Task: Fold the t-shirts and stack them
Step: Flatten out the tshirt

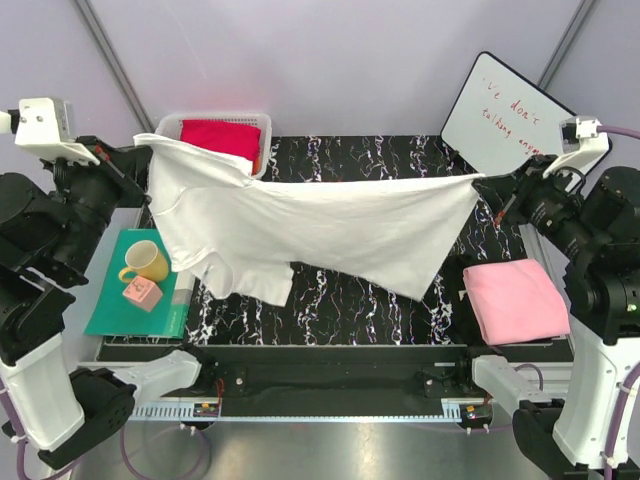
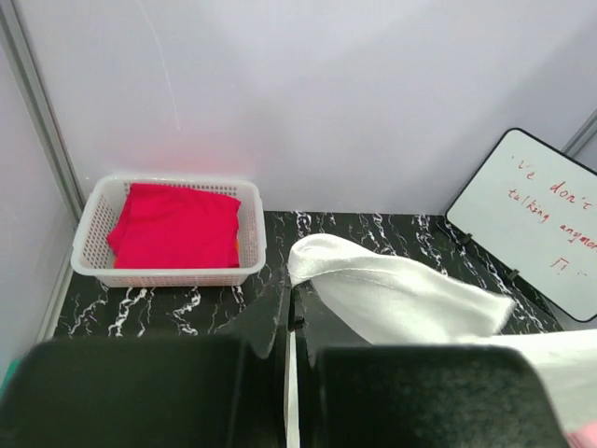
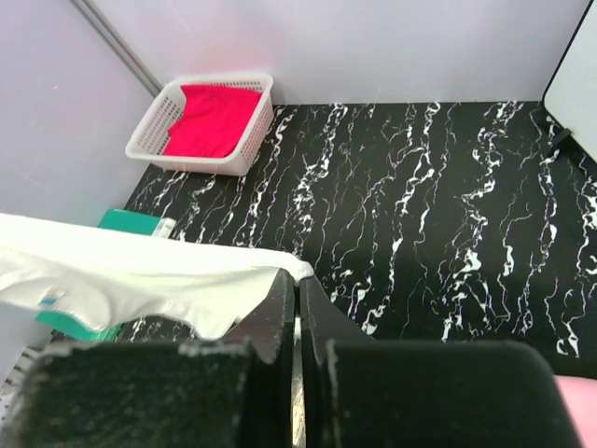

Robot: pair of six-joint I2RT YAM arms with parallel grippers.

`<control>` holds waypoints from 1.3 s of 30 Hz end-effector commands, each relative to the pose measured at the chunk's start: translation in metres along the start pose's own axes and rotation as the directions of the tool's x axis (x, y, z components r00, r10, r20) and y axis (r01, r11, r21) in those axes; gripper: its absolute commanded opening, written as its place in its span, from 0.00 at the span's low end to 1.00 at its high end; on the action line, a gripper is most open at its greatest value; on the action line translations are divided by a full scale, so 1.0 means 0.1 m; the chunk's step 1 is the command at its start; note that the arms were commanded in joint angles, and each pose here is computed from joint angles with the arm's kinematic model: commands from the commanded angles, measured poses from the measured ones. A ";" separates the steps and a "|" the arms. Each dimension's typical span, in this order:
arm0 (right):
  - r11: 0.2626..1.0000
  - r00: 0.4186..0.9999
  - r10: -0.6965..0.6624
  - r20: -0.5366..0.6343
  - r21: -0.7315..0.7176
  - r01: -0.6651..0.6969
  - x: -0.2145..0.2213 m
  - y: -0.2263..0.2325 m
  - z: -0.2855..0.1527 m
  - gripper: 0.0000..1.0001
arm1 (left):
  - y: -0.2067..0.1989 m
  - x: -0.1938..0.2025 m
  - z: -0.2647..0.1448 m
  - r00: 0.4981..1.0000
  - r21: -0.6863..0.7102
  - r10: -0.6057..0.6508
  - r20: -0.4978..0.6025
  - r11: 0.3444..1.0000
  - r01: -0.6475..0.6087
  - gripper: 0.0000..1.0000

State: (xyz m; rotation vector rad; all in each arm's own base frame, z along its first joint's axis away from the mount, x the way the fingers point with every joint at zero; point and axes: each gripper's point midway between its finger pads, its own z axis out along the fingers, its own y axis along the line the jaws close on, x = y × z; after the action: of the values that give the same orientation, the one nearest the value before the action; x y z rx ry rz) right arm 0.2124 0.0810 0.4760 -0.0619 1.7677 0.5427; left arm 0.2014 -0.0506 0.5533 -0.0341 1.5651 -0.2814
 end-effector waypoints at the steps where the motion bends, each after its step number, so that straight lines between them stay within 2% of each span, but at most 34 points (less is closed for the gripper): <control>1: 0.998 1.000 -0.009 0.022 0.063 0.007 -0.14 -0.20 0.31 0.00 | 0.04 -0.05 0.31 0.998 -0.074 0.061 0.000 0.995 -0.060 0.00; 4: 0.994 0.999 -0.008 -0.035 0.106 0.012 -0.10 -0.41 0.66 0.00 | 0.04 -0.06 0.62 0.994 -0.125 0.109 -0.005 0.986 -0.108 0.00; 7: 0.992 0.997 -0.008 -0.076 0.125 0.018 -0.04 -0.56 0.96 0.00 | -0.05 0.13 1.06 0.989 -0.127 0.131 -0.068 0.982 -0.139 0.00; 9: 0.992 0.997 0.000 -0.081 0.124 0.010 0.02 -0.64 1.15 0.00 | -0.15 0.50 1.47 0.976 -0.081 0.138 -0.170 0.985 -0.153 0.00; 10: 0.991 0.994 0.013 -0.111 0.131 0.001 0.13 -0.73 1.30 0.00 | -0.19 0.67 1.62 0.971 -0.039 0.111 -0.214 0.992 -0.122 0.00; 12: 0.991 0.986 0.030 -0.161 0.132 -0.009 0.34 -0.86 1.54 0.00 | -0.20 1.25 2.02 0.930 -0.001 0.110 -0.351 0.993 -0.118 0.00; 16: 0.985 0.949 0.097 -0.300 0.164 -0.049 1.01 -1.25 2.15 0.00 | -0.15 2.28 2.54 0.840 0.020 0.086 -0.535 0.996 -0.090 0.00; 18: 0.982 0.926 0.120 -0.357 0.178 -0.059 1.28 -1.44 2.44 0.00 | -0.05 2.59 2.71 0.818 0.010 0.079 -0.570 0.996 -0.089 0.00; 19: 0.980 0.922 0.124 -0.366 0.188 -0.057 1.34 -1.51 2.54 0.00 | 0.02 2.88 2.84 0.787 0.003 0.078 -0.612 0.995 -0.096 0.00; 21: 0.977 0.894 0.140 -0.427 0.204 -0.056 1.64 -1.70 2.80 0.00 | 0.15 3.07 3.01 0.765 -0.015 0.077 -0.639 0.994 -0.112 0.00; 22: 0.977 0.893 0.135 -0.430 0.205 -0.049 1.66 -1.76 2.91 0.00 | 0.23 3.37 3.12 0.725 -0.023 0.074 -0.685 0.992 -0.122 0.00; 24: 0.971 0.854 0.180 -0.488 0.227 -0.075 1.98 -1.93 3.13 0.00 | 0.31 3.44 3.25 0.714 -0.026 0.082 -0.696 0.990 -0.139 0.00; 25: 0.972 0.858 0.180 -0.480 0.222 -0.079 1.94 -1.95 3.24 0.00 | 0.37 3.67 3.32 0.682 -0.032 0.081 -0.727 0.988 -0.152 0.00; 27: 0.965 0.818 0.226 -0.528 0.237 -0.113 2.25 -2.07 3.42 0.00 | 0.43 3.67 3.42 0.686 -0.041 0.078 -0.723 0.987 -0.155 0.00; 28: 0.967 0.827 0.220 -0.518 0.229 -0.114 2.17 -2.08 3.51 0.00 | 0.46 3.77 3.46 0.674 -0.043 0.074 -0.735 0.987 -0.155 0.00; 30: 0.964 0.804 0.241 -0.544 0.231 -0.132 2.30 -2.11 3.60 0.00 | 0.53 3.72 3.50 0.688 -0.076 0.051 -0.724 0.985 -0.153 0.00; 37: 0.976 0.858 0.202 -0.472 0.166 -0.138 1.77 -1.88 3.56 0.00 | 0.46 3.10 3.33 0.764 -0.078 0.051 -0.644 0.988 -0.132 0.00; 39: 0.978 0.864 0.198 -0.463 0.159 -0.138 1.69 -1.82 3.47 0.00 | 0.45 3.02 3.22 0.766 -0.073 0.054 -0.641 0.989 -0.131 0.00</control>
State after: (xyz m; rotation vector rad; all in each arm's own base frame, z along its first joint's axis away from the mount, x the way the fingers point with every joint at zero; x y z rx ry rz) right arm 0.5421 0.0906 0.1220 0.0999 2.4641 0.5375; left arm 0.5300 -0.1182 0.1639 0.0670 2.4536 -0.0643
